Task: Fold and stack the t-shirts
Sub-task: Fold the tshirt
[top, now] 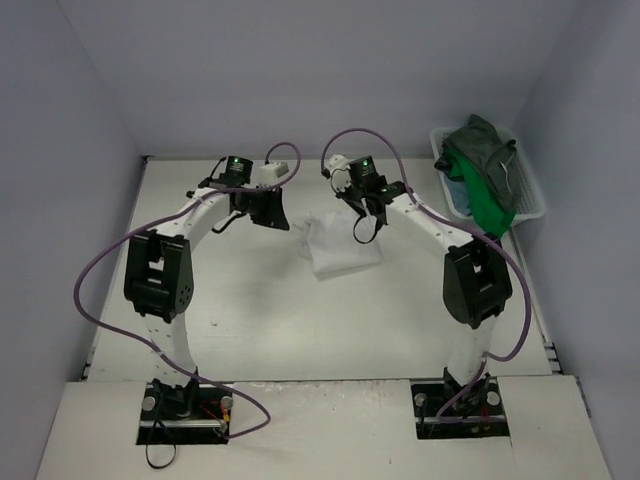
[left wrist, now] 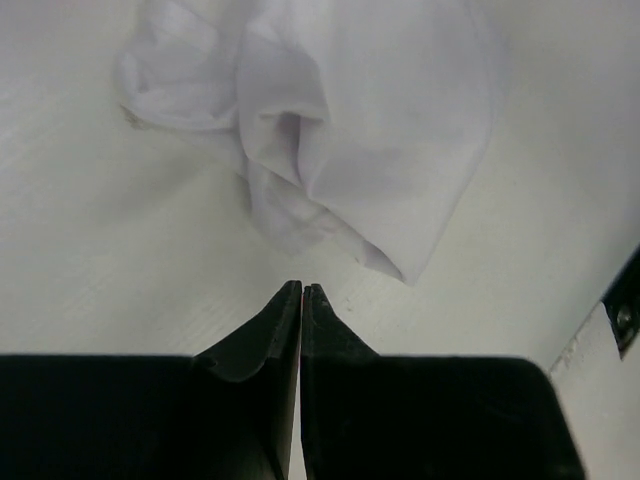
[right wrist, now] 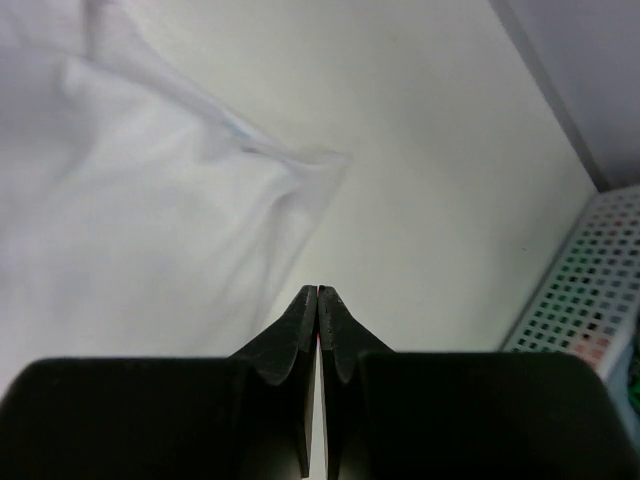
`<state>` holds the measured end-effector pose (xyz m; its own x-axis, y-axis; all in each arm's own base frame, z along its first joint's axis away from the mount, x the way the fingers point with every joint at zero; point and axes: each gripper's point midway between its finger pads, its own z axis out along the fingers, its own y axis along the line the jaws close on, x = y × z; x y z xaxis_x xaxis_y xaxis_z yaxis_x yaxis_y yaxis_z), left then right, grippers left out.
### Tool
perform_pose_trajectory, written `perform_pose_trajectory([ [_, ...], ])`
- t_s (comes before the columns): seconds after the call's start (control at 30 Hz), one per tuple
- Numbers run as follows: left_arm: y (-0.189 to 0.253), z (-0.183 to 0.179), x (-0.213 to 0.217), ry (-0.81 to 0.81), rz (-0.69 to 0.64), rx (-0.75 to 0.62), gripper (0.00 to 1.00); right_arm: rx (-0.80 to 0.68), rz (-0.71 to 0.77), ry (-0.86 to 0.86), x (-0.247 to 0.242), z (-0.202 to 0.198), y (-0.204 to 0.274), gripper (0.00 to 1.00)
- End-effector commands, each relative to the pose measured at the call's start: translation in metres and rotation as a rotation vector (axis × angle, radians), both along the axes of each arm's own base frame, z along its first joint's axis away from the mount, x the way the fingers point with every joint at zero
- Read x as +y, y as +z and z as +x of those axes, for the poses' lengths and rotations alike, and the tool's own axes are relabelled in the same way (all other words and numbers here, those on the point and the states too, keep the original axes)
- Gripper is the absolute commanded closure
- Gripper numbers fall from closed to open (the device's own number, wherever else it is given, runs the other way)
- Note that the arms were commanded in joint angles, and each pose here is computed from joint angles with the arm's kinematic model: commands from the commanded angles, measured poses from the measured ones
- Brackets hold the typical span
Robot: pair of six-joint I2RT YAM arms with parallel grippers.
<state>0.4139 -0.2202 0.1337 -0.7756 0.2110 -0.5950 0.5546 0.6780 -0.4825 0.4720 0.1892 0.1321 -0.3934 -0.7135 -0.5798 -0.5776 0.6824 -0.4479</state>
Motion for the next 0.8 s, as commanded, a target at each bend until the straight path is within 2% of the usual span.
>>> perform_pose_trajectory([
  [0.0,0.007,-0.014,-0.019,-0.051,-0.114,0.030,1.00,0.038,0.060,0.101,0.032,-0.026,0.004,1.00],
  [0.07,-0.010,-0.023,-0.023,-0.053,-0.144,0.110,0.88,0.072,0.067,0.112,0.039,-0.031,-0.009,1.00],
  [0.1,-0.021,-0.024,-0.024,-0.050,-0.151,0.136,0.76,0.096,0.095,0.147,0.049,-0.036,-0.013,1.00],
  [0.13,-0.025,-0.024,-0.024,-0.035,-0.158,0.160,0.71,0.106,0.101,0.153,0.052,-0.037,-0.016,1.00],
  [0.23,-0.044,-0.024,-0.027,-0.013,-0.176,0.216,0.64,0.156,0.115,0.171,0.061,-0.043,-0.034,1.00],
  [0.6,-0.075,-0.015,-0.025,0.117,-0.288,0.319,0.60,0.251,0.086,0.181,0.060,-0.055,-0.078,1.00],
  [0.77,-0.088,-0.016,-0.022,0.155,-0.314,0.332,0.50,0.301,0.079,0.197,0.060,-0.062,-0.100,1.00],
])
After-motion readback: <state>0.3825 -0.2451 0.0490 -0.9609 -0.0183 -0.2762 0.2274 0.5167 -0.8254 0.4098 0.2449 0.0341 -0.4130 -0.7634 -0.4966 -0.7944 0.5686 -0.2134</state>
